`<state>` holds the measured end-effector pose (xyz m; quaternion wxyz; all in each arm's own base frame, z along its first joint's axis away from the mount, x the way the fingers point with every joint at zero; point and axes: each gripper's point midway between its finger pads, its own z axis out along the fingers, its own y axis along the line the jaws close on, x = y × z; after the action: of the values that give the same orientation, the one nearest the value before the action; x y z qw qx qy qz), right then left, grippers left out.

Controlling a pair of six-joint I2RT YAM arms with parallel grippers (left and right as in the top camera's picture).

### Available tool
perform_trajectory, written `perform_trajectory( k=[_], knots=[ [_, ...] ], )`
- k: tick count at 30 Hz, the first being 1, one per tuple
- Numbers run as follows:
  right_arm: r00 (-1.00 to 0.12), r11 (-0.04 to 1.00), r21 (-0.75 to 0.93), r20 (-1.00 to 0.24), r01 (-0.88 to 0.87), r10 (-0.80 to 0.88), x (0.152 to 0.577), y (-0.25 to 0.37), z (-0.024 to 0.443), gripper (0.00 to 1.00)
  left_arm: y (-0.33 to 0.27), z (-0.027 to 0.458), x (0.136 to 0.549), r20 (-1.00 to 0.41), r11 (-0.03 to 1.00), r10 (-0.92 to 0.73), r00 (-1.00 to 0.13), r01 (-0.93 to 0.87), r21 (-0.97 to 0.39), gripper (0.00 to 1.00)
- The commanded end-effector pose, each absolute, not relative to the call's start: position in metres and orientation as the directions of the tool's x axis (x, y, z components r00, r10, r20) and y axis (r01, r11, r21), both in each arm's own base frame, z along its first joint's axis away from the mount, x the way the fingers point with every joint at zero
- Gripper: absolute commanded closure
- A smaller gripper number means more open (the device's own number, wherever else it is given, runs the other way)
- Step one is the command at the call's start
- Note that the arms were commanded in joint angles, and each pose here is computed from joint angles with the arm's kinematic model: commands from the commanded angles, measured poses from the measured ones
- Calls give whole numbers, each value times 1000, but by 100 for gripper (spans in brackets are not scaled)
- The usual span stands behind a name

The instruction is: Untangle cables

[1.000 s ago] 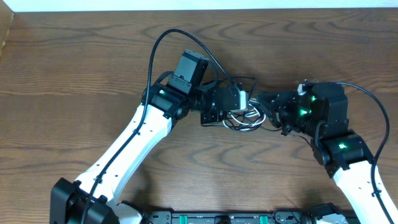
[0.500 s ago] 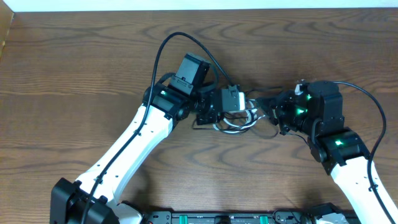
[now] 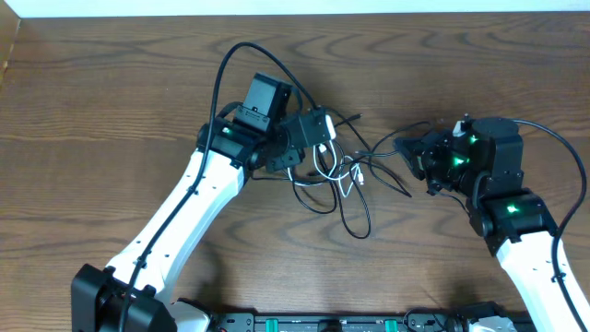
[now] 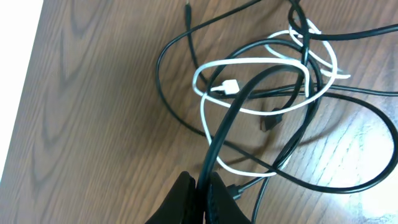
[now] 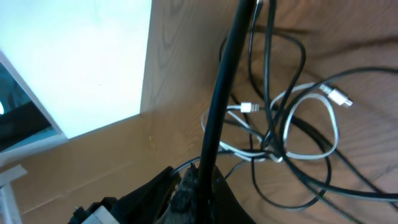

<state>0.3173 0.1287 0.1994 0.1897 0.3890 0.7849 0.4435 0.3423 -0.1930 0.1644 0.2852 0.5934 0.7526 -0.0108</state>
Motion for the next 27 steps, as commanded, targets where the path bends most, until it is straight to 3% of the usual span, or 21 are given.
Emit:
perform_trajectory(
  k=[1, 7, 10, 11, 15, 16, 27],
  knots=[
    [-602, 366, 827, -43, 426, 797, 323, 113, 198, 99, -189, 160, 343, -433, 322, 886, -168, 893, 313, 92],
    [-487, 405, 716, -103, 569, 867, 315, 79, 168, 99, -192, 161, 341, -448, 317, 879, -160, 900, 299, 92],
    [-459, 417, 656, -121, 629, 880, 305, 67, 155, 87, -200, 163, 337, -483, 304, 864, -143, 913, 272, 92],
    [-455, 420, 641, -123, 643, 882, 302, 65, 152, 76, -204, 164, 336, -499, 297, 856, -136, 919, 260, 92],
    [-480, 483, 586, -175, 651, 860, 295, 57, 144, 11, -221, 171, 328, -574, 263, 813, -99, 941, 211, 92],
    [-497, 503, 577, -186, 643, 848, 294, 57, 143, 1, -226, 174, 325, -595, 253, 798, -90, 948, 196, 92],
    [-655, 654, 581, -255, 484, 711, 295, 73, 148, 1, -253, 231, 312, -790, 307, 601, -124, 948, 84, 92]
  ],
)
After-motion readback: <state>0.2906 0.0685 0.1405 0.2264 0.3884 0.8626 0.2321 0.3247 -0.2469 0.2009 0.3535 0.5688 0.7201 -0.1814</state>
